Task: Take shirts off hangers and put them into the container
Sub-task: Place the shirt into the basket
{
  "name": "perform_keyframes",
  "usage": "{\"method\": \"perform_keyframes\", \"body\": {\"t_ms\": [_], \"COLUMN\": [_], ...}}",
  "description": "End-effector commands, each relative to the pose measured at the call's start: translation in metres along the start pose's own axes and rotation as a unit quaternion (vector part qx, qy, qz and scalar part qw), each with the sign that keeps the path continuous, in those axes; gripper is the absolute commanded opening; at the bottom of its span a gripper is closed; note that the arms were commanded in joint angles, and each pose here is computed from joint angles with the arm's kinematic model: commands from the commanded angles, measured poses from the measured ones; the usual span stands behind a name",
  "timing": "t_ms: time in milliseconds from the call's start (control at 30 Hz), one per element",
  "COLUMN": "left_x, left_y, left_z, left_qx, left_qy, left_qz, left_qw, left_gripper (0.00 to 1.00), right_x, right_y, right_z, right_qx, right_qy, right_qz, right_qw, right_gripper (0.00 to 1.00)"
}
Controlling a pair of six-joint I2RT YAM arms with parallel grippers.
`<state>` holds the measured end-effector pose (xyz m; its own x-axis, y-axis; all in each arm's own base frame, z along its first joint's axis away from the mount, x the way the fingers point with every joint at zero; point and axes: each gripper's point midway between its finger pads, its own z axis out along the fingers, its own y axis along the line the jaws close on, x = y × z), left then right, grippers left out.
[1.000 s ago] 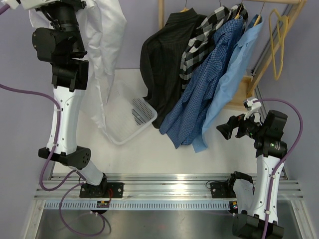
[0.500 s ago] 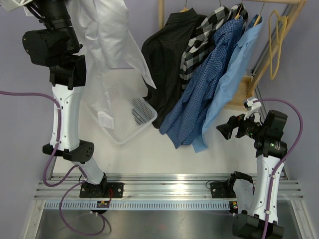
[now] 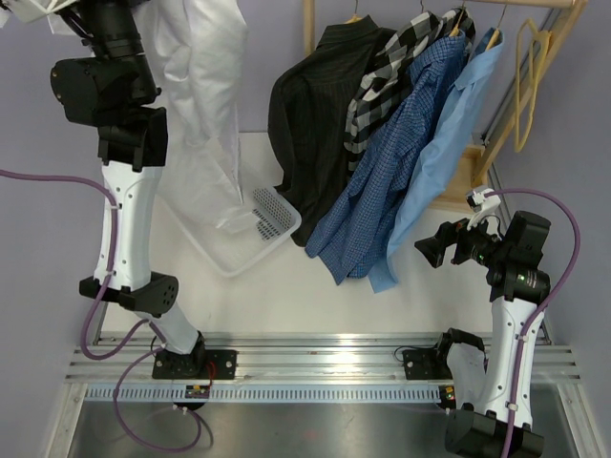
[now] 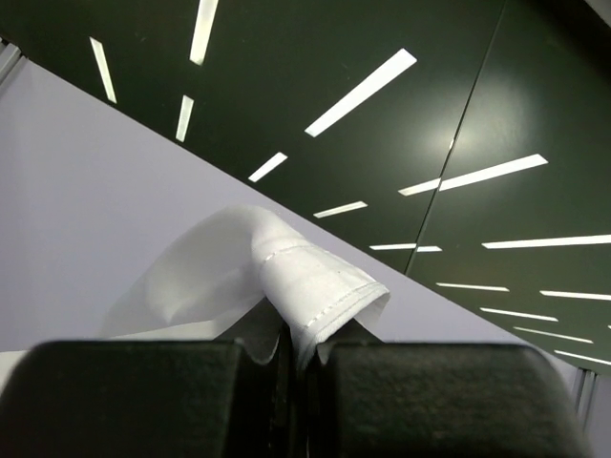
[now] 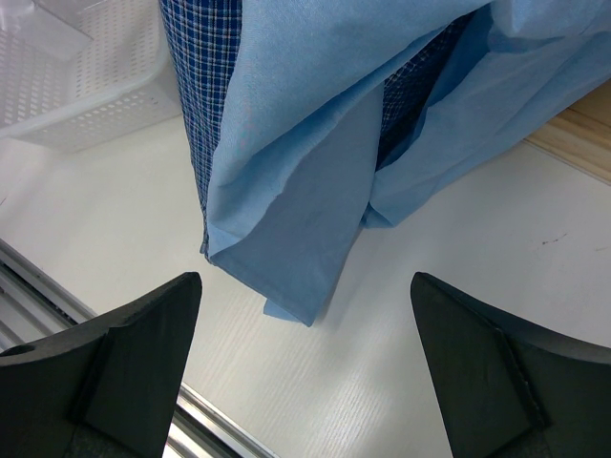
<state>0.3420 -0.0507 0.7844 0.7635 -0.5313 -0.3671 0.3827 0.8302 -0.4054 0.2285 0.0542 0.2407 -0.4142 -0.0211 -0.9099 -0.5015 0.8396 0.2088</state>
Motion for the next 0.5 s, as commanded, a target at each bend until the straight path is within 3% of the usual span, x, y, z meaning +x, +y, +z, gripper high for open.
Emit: {"method": "perform_keyframes", "body": {"t_ms": [0,67,100,133,300,333,367,467], "left_x": [-0.01,-0.009,0.017,-0.005,0.002,0.026,0.011,0.029], "left_y": [-0.007,-0.006,0.006,0.001,0.023,0.038,0.039,0.062], "left_z": [-0.01,-0.021,-0.032,-0.038,-0.077,-0.093,-0.104,-0.147], "left_qx": [0.019,0.028,0.018,0.024,0.006,-0.005,-0.008,-0.025], "left_qy": [0.004,0.011,0.04,0.026,0.065,0.097,0.093,0.13], "left_qz": [-0.005,0.002,0.015,0.015,0.067,0.079,0.083,0.102], "left_qw": [1.0,1.0,0.999,0.999,0.996,0.992,0.992,0.986], "left_gripper": [0.0,0.0,0.0,0.0,0.0,0.0,0.0,0.0], "right_x": [-0.006,-0.006,-0.006,-0.006,-0.005,-0.005,-0.006,-0.005], "right_y": [-0.004,-0.003,-0.003,-0.003,-0.002,-0.002,-0.002,-0.002], "right_z": [-0.001,-0.001,-0.001,-0.001,-0.001,-0.001,-0.001,-0.001], "right_qx": [0.009,0.007,0.007,0.005,0.002,0.001,0.002,0.003], "right_qy": [-0.01,-0.01,-0.011,-0.01,-0.008,-0.009,-0.009,-0.008], "right_qz": [-0.018,-0.018,-0.019,-0.018,-0.017,-0.017,-0.017,-0.017], "right_qw": [1.0,1.0,1.0,1.0,1.0,1.0,1.0,1.0], "right_gripper": [0.99,0.99,0.99,0.99,0.99,0.99,0.99,0.99]}}
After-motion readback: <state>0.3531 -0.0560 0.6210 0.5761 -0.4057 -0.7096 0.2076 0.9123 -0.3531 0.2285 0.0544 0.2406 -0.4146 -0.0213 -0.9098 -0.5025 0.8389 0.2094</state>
